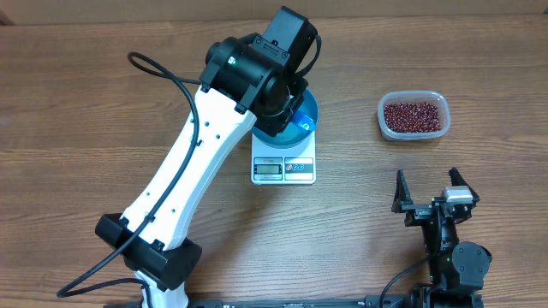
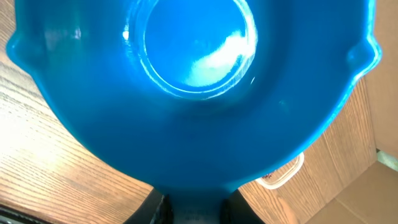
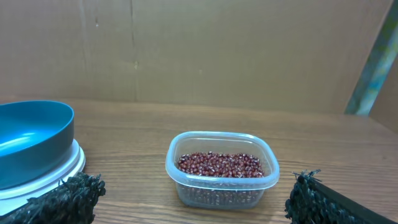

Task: Scoop item into bowl and weigh 150g on scale
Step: 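Lift the blue scoop with the left gripper toward the scale, then raise the right gripper and bring it to the scoop handle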

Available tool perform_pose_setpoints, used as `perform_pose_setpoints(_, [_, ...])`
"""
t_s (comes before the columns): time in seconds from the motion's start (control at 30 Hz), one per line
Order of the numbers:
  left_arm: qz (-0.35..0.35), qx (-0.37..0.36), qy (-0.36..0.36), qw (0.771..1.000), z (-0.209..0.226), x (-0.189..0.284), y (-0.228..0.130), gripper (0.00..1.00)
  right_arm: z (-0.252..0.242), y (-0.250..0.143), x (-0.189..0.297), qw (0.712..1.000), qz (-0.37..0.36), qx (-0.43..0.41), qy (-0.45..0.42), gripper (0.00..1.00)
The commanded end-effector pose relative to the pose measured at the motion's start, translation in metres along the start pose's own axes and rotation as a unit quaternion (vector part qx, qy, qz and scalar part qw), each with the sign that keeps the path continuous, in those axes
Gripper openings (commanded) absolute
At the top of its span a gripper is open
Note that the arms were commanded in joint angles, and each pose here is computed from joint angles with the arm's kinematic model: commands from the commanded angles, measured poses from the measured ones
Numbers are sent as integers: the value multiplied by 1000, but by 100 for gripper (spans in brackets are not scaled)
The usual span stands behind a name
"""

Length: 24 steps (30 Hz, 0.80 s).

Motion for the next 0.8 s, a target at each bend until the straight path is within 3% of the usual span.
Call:
perform_pose_setpoints(0.0, [-2,17,-12,1000,-1,8,-2,4,2,3,0,1000,-14,-4,8,100])
perform_pose_setpoints(0.3, [-1,17,-12,1000,-1,8,-2,4,32,28,9,975,-12,-175,137,100])
perform_pose_setpoints(0.6, [1,17,-8,1000,0,8,-2,4,46,83,28,964,16,-208,166,100])
perform_pose_setpoints(0.77, [7,17,-5,1000,1,8,-4,4,59,111,24,940,72,-258,212,100])
Point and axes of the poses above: each gripper's point midway between its finger pads, its own x axis back along the fingers, its own z axis along the line the jaws close on, y = z × x, the point moved 6 cm from there along x, back along the fingers, and after that the axes turned 8 degrees about -x, right-handed, at the moved point
